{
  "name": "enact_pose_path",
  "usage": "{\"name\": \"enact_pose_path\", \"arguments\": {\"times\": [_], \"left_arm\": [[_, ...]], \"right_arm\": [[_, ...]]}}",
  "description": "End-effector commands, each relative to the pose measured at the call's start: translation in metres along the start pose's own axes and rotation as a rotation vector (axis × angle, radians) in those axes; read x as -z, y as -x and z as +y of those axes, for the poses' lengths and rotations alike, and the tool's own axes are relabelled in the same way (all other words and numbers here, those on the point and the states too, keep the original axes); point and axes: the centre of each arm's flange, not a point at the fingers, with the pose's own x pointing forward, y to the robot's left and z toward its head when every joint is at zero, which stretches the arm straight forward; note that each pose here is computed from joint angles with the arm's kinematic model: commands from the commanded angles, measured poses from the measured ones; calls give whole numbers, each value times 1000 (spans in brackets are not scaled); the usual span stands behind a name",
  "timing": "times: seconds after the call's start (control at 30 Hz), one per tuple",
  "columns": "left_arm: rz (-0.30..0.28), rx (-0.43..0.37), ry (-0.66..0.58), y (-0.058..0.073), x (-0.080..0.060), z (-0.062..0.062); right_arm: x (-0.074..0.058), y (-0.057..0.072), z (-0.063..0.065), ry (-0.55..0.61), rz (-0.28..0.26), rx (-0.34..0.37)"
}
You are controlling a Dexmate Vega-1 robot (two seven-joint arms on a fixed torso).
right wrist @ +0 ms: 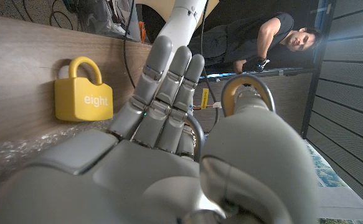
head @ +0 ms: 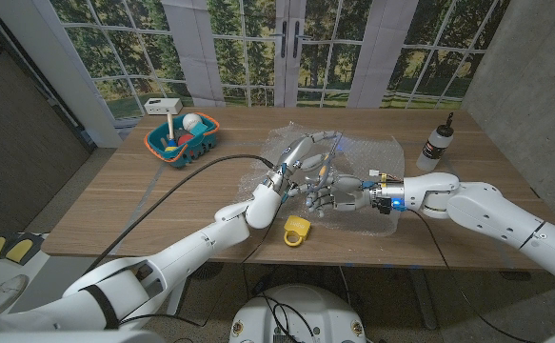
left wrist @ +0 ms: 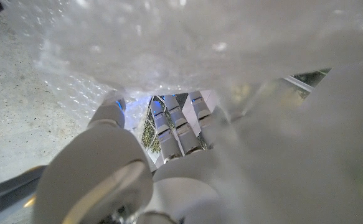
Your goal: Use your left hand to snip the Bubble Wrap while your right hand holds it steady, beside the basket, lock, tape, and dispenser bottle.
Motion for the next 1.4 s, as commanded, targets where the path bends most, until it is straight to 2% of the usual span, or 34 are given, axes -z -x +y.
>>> {"name": "enact_pose_path", "arguments": {"times": [0.03, 0.47, 1.4], "left_arm": [[1, 48, -13, -5, -4, -1], [3, 66, -14, -7, -5, -3], [43, -70, 2, 0, -8, -7]], "right_arm": [[-1, 1, 7, 10, -9, -7], [-1, 3, 10, 7, -18, -4], [-1, 7, 13, 12, -36, -6]]}}
